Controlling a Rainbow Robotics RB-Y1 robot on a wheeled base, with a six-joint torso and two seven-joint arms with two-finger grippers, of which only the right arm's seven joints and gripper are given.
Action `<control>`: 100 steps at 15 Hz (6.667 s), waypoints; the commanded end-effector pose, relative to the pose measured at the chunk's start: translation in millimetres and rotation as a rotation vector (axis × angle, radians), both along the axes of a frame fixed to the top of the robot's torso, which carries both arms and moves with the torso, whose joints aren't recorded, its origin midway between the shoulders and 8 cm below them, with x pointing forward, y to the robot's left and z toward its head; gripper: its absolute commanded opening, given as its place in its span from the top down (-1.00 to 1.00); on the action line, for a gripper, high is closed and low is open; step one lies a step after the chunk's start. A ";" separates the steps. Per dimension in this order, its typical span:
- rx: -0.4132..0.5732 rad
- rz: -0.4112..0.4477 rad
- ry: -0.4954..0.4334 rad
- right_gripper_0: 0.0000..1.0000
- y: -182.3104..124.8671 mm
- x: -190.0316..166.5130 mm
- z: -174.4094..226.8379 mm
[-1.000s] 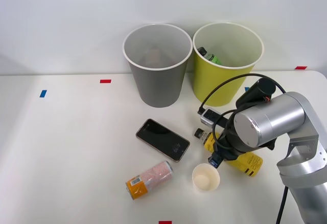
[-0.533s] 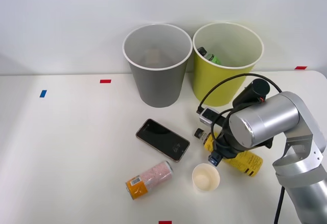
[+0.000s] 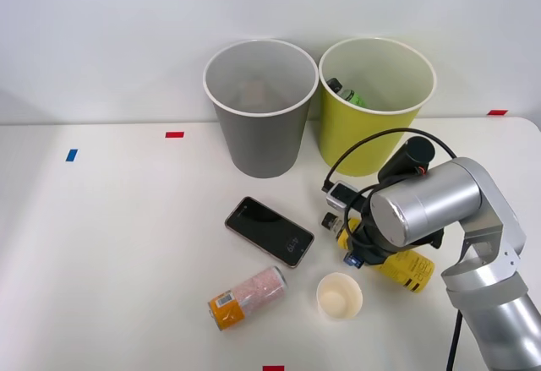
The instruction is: Put cans in the gray bin, plastic bottles in the light green bin
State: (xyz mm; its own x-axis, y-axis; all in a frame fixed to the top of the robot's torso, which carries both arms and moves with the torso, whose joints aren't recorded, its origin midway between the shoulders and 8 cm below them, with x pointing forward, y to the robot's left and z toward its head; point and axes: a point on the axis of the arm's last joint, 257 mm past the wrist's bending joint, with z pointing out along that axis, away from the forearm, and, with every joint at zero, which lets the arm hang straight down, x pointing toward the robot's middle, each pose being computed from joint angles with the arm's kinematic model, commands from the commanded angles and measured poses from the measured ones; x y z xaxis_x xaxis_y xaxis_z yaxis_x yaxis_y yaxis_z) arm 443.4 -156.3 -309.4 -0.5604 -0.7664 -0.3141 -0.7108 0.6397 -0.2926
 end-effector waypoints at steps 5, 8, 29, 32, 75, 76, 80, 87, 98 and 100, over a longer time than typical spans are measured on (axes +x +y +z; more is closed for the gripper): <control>0.044 0.017 -0.049 1.00 13.2 7.7 12.8; 0.220 0.067 -0.133 1.00 43.9 16.4 55.9; 1.182 0.220 -0.911 1.00 48.9 45.7 364.1; 1.174 0.150 -0.947 1.00 32.2 72.2 386.9; 0.963 -0.080 -1.047 -1.00 -36.6 -29.2 271.3; 0.944 -0.117 -1.051 -1.00 -45.7 -42.9 262.9; 0.850 -0.252 -1.139 -1.00 -71.8 -70.4 241.2; 0.774 -0.478 -1.193 -1.00 -108.2 -84.4 216.7; 0.648 -0.529 -1.311 -1.00 -128.8 -99.4 206.1; 0.677 -0.531 -1.341 -1.00 -126.1 -105.5 199.5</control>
